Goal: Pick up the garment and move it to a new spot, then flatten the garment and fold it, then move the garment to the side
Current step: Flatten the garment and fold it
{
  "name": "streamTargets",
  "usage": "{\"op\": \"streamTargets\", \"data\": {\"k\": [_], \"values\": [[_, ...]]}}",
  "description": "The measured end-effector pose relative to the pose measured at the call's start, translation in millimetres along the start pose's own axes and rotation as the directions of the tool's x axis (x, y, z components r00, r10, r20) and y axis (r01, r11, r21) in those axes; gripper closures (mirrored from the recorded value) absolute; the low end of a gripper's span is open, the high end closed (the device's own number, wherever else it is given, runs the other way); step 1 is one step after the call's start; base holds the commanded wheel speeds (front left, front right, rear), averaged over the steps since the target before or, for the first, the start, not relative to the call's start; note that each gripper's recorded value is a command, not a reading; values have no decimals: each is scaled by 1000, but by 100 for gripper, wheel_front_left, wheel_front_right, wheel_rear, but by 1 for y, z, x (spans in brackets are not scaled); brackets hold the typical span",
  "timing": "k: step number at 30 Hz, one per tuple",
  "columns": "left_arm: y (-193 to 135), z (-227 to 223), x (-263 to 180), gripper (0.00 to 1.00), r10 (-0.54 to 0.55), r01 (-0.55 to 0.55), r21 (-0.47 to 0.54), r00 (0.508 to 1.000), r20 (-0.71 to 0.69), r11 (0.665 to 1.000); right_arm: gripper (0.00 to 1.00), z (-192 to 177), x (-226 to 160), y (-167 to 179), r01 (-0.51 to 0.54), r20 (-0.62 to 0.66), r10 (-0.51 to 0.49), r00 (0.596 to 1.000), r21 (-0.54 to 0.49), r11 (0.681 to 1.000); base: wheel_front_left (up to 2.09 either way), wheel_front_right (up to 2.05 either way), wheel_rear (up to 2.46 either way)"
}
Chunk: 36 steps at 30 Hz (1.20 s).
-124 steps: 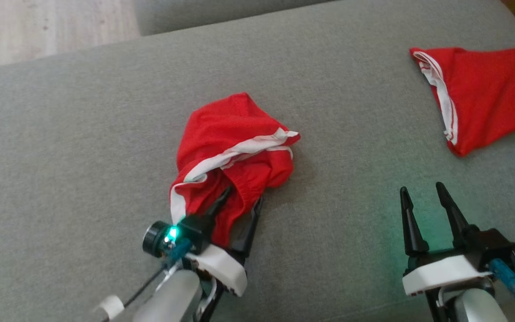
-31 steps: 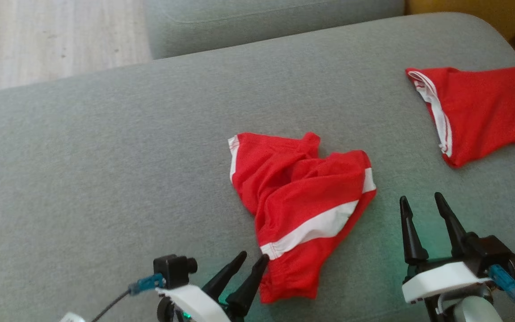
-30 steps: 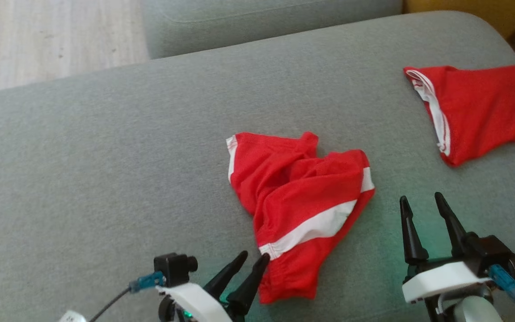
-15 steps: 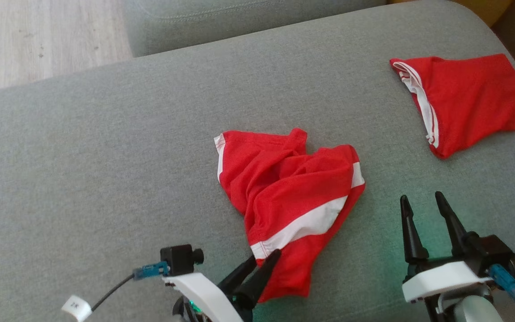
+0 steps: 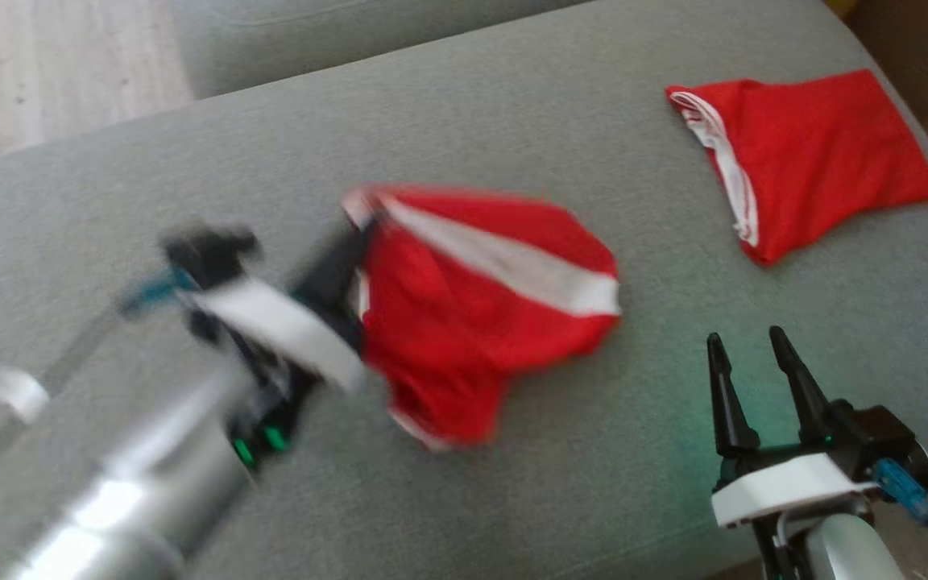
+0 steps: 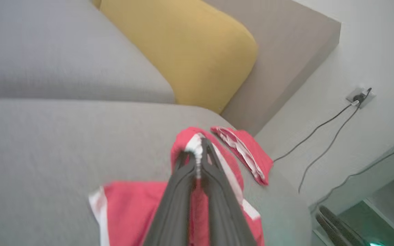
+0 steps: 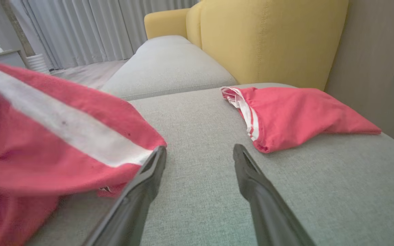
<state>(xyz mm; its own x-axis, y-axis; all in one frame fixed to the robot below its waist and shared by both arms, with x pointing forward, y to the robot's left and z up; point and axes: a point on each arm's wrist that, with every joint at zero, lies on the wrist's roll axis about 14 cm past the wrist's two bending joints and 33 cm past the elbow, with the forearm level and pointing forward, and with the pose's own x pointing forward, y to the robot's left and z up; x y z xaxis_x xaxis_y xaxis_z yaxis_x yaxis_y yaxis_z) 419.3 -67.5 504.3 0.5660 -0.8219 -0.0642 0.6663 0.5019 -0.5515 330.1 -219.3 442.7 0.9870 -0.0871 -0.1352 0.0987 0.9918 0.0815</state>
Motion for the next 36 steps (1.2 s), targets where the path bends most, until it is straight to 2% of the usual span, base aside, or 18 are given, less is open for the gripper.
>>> {"op": "streamTargets", "data": {"k": [4,10,14,19,22,26,31,33,36], "values": [[14,68,24,100,10,-29,160,993,120,987,0,2,-4,-4,17,8,-18,1000,19,1000,0,0,0],[1,130,56,100,-63,-21,366,975,214,930,0,1,-17,-20,79,3,-79,997,46,996,0,0,0],[-7,146,68,100,-104,-2,408,965,239,913,0,-1,-21,-27,104,-5,-104,995,51,993,0,0,0],[-11,128,57,100,-131,33,423,970,205,905,0,-2,-17,-26,99,-6,-99,995,51,994,0,0,0],[-20,95,40,100,-157,89,354,973,168,931,0,0,-13,-23,83,1,-84,997,45,996,0,0,0],[-29,21,-2,100,-148,132,187,986,71,973,0,3,-6,-13,47,12,-47,999,35,998,0,0,0],[-21,-52,-68,100,-7,7,6,1000,-17,1000,0,1,0,5,-17,9,17,1000,16,1000,0,0,0],[-22,-60,-78,100,15,-16,-20,1000,-20,1000,0,0,0,9,-29,3,29,1000,12,1000,0,0,0],[-9,-68,-105,100,130,-129,-87,991,7,988,0,-4,2,19,-63,-9,63,998,3,998,0,0,0]]}}
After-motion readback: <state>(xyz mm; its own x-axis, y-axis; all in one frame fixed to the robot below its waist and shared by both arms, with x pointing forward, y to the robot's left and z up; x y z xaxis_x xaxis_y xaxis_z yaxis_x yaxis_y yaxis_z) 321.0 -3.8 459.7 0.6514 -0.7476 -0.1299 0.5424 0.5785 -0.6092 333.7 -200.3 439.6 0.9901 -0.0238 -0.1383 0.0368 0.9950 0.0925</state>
